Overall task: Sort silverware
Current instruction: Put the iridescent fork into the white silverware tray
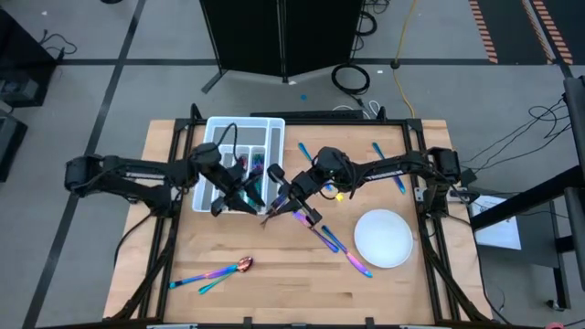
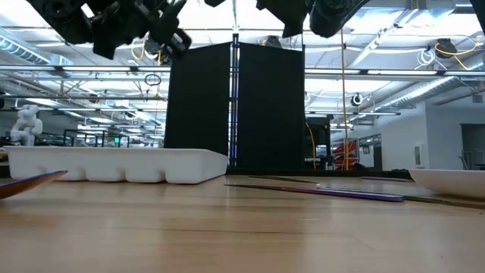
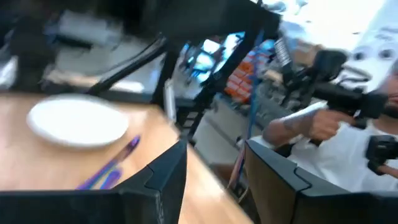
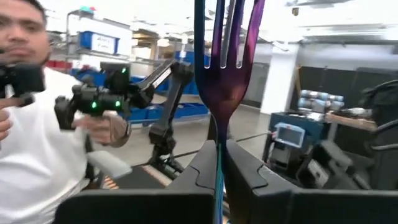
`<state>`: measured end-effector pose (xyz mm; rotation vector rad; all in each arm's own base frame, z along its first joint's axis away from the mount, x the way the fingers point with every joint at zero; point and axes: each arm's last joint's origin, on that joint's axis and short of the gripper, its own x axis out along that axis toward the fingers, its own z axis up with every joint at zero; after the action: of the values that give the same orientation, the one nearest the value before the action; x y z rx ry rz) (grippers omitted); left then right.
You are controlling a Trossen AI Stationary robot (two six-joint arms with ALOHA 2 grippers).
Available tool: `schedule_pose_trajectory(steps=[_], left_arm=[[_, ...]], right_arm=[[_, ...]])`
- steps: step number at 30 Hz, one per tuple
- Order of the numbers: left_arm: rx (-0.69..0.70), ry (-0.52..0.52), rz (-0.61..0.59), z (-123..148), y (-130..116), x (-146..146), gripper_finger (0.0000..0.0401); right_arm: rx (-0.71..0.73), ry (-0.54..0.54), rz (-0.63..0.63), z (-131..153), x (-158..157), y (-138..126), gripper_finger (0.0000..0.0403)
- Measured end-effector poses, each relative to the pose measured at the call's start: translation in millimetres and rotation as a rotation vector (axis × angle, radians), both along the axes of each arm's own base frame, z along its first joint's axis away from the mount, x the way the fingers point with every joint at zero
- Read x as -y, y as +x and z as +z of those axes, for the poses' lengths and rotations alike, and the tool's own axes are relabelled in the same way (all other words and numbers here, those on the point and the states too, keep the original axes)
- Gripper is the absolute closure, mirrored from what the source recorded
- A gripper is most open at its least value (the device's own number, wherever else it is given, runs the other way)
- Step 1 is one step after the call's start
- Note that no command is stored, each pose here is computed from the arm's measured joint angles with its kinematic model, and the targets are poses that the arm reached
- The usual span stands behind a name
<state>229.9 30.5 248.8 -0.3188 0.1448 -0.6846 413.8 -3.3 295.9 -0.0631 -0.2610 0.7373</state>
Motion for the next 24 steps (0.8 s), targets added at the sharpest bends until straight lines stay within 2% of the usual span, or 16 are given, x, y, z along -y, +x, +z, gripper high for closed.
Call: schedule_pose_trajectory(steps=[3,6,9,12,15,17,20,24], left_arm=[[-0.077,0.016,0.067,2.0,-17.2,-7.0,0.0239],[-0.151,0.083,0.208,5.1,-40.1,-6.5,0.0239],[-0.185,0.159,0.335,11.4,-64.8,2.3,0.0239],[-0.155,0.218,0.431,19.4,-85.3,14.1,0.0239],[-0.08,0.249,0.488,21.4,-99.6,24.3,0.0239],[-0.049,0.267,0.512,18.8,-106.5,29.4,0.0239],[-0.017,0.294,0.547,12.0,-112.5,34.3,0.0239],[0.013,0.325,0.583,7.1,-114.5,36.3,0.0239]], right_arm=[[-0.032,0.047,-0.056,8.9,1.7,-3.6,0.0403],[-0.114,0.075,-0.134,13.2,5.7,-7.1,0.0403],[-0.165,0.085,-0.27,13.7,11.0,-8.2,0.0403],[-0.204,0.142,-0.422,11.6,19.8,-6.7,0.0403],[-0.286,0.308,-0.619,2.0,36.5,-2.3,0.0403],[-0.37,0.442,-0.706,-9.4,50.5,0.5,0.0403],[-0.453,0.63,-0.748,-22.5,69.7,2.9,0.0403],[-0.487,0.758,-0.812,-31.7,85.6,7.8,0.0403]])
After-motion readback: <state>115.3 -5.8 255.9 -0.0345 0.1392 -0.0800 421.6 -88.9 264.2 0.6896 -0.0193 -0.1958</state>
